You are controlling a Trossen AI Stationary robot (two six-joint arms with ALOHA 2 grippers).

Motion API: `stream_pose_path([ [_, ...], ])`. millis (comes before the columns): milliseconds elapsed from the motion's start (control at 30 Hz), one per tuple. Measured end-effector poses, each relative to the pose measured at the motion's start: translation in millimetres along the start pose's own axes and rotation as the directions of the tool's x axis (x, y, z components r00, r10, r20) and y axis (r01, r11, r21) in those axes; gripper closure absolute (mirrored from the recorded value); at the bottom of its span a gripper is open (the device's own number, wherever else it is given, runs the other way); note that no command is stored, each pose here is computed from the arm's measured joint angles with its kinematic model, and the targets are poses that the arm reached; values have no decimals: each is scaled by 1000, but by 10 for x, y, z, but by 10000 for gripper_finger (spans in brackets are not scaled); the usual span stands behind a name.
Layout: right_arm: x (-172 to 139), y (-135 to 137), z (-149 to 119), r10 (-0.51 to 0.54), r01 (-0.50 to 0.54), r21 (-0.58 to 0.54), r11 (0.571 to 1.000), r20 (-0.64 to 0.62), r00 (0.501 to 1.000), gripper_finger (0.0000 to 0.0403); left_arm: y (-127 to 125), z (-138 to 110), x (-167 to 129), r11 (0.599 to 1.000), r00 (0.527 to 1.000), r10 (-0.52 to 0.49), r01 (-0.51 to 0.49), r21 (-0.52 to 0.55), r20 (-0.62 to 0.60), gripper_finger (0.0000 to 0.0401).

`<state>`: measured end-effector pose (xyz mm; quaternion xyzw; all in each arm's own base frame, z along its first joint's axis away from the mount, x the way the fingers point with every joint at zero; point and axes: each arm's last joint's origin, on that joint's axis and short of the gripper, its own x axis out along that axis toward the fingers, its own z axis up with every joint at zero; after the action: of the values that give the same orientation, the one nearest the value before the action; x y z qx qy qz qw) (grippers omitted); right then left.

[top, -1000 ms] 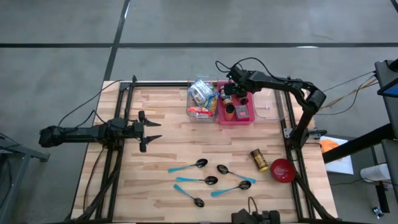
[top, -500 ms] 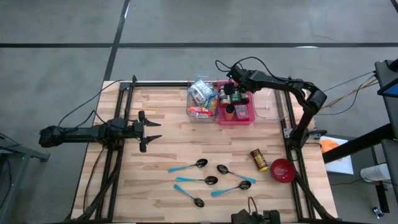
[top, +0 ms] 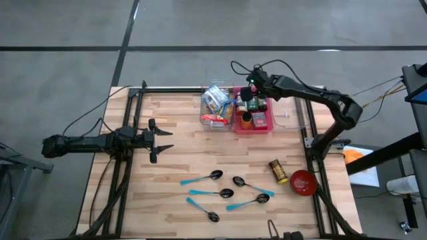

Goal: Pick & Place Food Item
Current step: Put the yellow spice bottle into the pink bin

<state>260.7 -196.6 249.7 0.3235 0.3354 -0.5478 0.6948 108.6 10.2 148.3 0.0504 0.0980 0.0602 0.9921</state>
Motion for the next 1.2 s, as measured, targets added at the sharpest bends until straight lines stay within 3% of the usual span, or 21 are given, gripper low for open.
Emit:
stream_pose_path([
  [233,-396,87,-113,83,-80,-62,995,52,995,67,0,0,0,1000,1000,0,0,0,0,157],
  [567,-873,217,-545,214,-192,-195,962,96,972,67,0,0,0,1000,1000,0,0,-1,0,157],
  [1000,-1157,113,-1345,343,-333,-301,894,-18,939,67,0,0,0,1000,1000,0,0,-3,0,157],
  [1200,-1222,18,-1671,280,-303,-279,911,-123,952,67,0,0,0,1000,1000,0,0,-2,0,157],
])
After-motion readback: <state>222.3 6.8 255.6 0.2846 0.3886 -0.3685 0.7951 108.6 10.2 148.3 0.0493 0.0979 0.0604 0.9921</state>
